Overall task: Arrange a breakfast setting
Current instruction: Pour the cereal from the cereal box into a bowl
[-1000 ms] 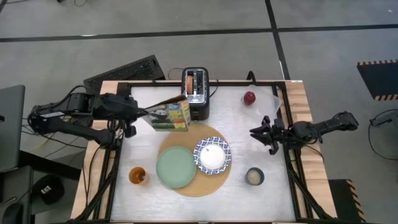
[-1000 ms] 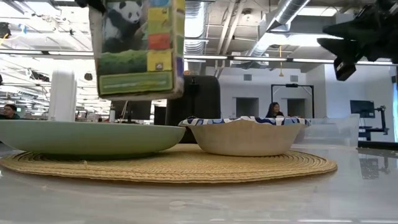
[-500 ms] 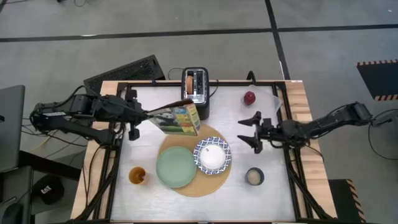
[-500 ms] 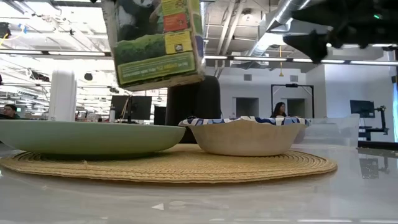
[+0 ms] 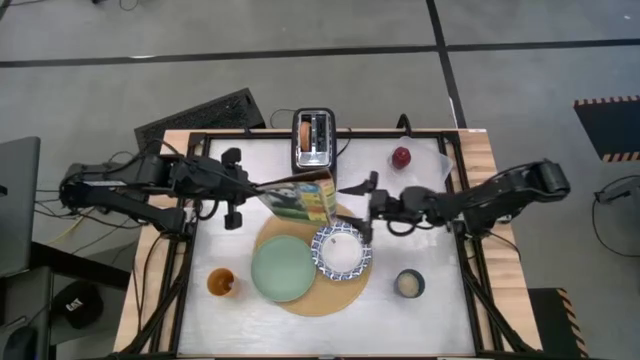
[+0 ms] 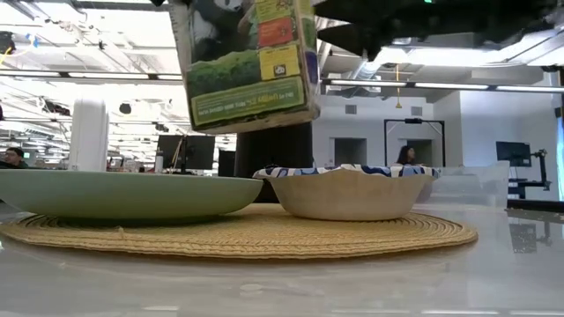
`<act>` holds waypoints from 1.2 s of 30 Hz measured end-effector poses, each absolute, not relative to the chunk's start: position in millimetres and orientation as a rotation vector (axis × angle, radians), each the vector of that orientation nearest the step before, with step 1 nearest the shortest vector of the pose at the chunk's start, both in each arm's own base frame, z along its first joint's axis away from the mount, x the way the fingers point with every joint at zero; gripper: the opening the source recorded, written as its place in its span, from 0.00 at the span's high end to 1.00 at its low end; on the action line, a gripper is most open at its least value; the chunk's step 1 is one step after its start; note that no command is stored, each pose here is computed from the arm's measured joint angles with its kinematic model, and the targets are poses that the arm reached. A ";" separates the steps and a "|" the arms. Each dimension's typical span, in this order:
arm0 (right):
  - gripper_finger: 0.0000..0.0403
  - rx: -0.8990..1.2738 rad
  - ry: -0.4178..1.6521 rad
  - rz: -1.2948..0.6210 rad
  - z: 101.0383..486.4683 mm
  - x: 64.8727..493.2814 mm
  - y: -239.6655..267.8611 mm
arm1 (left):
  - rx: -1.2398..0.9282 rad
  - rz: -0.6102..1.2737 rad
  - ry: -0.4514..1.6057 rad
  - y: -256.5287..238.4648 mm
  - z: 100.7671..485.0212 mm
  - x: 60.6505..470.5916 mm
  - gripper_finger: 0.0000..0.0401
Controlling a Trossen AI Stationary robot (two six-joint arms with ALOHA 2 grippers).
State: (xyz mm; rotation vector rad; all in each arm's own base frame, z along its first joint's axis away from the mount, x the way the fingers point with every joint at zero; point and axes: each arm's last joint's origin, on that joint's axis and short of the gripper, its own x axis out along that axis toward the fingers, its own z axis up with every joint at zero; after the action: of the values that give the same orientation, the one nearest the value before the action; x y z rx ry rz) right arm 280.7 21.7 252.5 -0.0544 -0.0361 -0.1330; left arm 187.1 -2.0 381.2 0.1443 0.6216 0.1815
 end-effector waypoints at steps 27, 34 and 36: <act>0.92 -0.123 0.124 -0.122 265.5 331.0 22.6 | 0.114 0.176 0.519 -2.5 390.1 189.9 0.82; 0.94 -0.155 0.119 -0.132 283.3 314.2 22.2 | 0.028 0.166 0.539 -2.1 390.4 164.7 0.55; 0.94 -0.155 0.107 -0.135 285.3 308.5 21.7 | 0.017 0.169 0.537 -1.8 385.8 158.0 0.51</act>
State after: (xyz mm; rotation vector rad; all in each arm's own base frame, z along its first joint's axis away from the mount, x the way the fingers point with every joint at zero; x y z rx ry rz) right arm 308.5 21.7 285.3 -0.1554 0.1068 -0.1348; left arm 158.0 -1.8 385.8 0.0171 0.5375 0.1687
